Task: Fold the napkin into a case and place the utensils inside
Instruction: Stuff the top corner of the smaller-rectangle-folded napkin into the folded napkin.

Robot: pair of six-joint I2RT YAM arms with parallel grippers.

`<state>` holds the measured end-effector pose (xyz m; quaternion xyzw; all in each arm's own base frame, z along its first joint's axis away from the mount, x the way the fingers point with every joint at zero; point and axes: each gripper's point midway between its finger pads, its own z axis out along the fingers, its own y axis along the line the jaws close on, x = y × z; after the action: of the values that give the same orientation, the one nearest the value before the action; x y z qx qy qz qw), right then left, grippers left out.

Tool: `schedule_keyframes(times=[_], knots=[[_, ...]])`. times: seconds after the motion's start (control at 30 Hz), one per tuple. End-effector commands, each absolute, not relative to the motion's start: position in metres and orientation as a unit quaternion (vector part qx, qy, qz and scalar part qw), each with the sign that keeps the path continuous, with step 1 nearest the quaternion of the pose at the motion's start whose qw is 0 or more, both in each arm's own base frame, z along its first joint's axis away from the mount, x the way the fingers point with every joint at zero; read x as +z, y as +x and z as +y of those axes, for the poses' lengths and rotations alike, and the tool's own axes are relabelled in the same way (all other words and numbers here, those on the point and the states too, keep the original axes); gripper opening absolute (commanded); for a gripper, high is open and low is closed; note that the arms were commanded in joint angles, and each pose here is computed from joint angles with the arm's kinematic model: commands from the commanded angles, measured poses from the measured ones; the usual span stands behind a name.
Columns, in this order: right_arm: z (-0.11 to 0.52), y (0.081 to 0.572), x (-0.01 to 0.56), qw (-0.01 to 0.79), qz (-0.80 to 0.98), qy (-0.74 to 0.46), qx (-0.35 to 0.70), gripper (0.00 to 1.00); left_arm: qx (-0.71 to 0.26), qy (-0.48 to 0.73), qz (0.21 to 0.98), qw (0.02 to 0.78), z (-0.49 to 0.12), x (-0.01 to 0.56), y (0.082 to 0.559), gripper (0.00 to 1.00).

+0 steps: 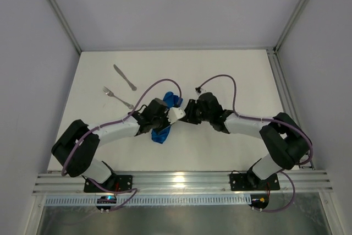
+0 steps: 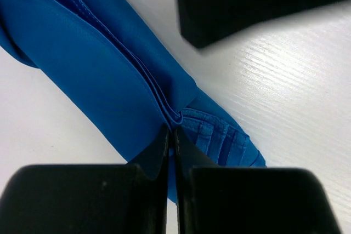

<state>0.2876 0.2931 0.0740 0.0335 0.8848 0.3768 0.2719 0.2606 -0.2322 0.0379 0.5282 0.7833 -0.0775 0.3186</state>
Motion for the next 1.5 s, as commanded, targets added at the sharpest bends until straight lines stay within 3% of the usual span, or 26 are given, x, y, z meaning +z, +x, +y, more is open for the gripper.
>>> schedule_keyframes(times=[0.0,0.13,0.33,0.87,1.37,1.43,1.47], knots=[[0.325,0.26,0.088,0.271,0.862,0.039,0.427,0.27,-0.103,0.51,0.775,0.358,-0.249,0.065,0.271,0.0],[0.352,0.253,0.093,0.259,0.844,0.064,0.465,0.12,-0.103,0.503,0.78,0.357,-0.248,0.067,0.271,0.0],[0.371,0.251,0.082,0.24,0.835,0.08,0.488,0.04,-0.106,0.493,0.785,0.359,-0.248,0.074,0.272,0.0],[0.382,0.254,0.026,0.209,0.849,0.138,0.466,0.04,-0.152,0.49,0.788,0.339,-0.253,0.076,0.262,0.0],[0.383,0.255,0.016,0.2,0.845,0.156,0.47,0.04,-0.164,0.493,0.801,0.296,-0.242,0.061,0.259,0.02],[0.38,0.257,0.018,0.207,0.844,0.16,0.468,0.04,-0.184,0.501,0.794,0.291,-0.247,0.064,0.254,0.08],[0.379,0.258,0.017,0.208,0.845,0.162,0.466,0.04,-0.186,0.503,0.793,0.29,-0.247,0.064,0.253,0.17]])
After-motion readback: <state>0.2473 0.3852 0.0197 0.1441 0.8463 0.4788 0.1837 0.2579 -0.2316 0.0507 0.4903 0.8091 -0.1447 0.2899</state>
